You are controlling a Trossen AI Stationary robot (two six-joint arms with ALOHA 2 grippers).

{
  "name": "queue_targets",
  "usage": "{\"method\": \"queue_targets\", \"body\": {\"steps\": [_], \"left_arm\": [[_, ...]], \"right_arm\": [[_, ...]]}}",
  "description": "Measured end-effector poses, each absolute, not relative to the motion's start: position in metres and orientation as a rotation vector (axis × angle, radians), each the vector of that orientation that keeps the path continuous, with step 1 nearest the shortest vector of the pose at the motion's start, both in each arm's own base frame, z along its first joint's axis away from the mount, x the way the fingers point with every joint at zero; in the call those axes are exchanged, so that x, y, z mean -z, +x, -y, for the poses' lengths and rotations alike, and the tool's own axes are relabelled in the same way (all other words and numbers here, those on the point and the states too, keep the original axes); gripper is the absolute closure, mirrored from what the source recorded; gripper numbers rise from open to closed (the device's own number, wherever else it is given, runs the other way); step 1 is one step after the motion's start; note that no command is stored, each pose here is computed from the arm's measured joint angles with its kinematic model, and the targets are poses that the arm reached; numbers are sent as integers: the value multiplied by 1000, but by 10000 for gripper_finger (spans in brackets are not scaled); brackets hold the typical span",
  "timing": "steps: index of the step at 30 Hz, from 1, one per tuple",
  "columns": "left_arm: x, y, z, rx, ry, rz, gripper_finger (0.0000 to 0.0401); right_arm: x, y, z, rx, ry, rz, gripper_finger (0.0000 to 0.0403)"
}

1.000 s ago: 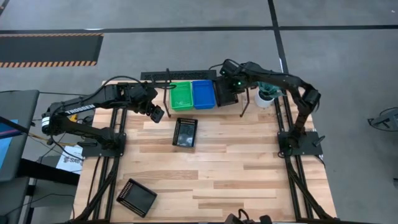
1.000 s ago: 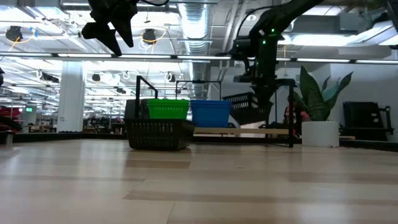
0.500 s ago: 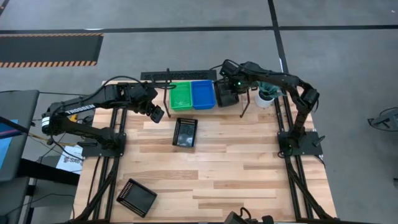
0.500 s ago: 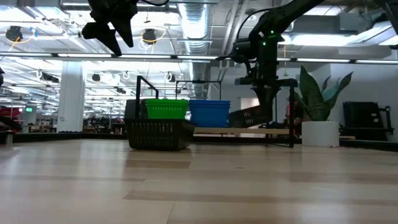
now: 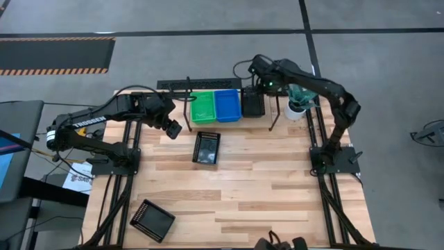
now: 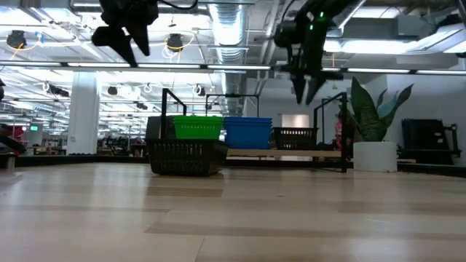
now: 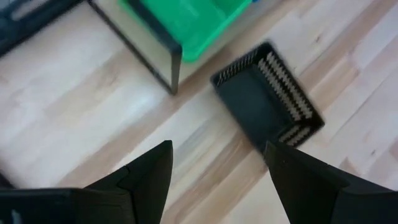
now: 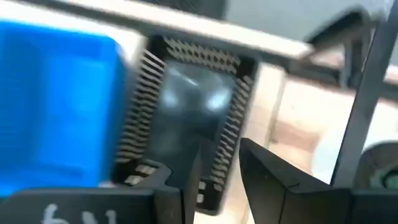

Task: Stack baskets on shelf by color
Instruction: Stack the top black bin on the other black bin on the shelf

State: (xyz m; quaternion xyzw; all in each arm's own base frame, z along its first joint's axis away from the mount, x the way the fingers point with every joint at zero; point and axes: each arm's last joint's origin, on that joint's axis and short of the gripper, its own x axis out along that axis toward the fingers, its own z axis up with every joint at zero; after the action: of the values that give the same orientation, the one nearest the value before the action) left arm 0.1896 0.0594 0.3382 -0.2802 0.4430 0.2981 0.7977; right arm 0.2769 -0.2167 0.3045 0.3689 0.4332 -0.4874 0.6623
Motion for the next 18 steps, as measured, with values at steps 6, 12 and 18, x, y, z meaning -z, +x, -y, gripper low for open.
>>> {"method": "queue_targets", "body": {"steps": [6, 12, 18], "left_arm": [[-334, 181, -57, -663, -607, -1059, 157], [-333, 179, -56, -657, -612, -1083, 157], [-334, 178, -56, -635, -559, -1101, 157]], "right_arm": [[-342, 298, 167, 879, 787, -883, 262], [-342, 344, 87, 626, 576, -867, 264], [-322, 398, 18, 408, 334, -754, 261]]}}
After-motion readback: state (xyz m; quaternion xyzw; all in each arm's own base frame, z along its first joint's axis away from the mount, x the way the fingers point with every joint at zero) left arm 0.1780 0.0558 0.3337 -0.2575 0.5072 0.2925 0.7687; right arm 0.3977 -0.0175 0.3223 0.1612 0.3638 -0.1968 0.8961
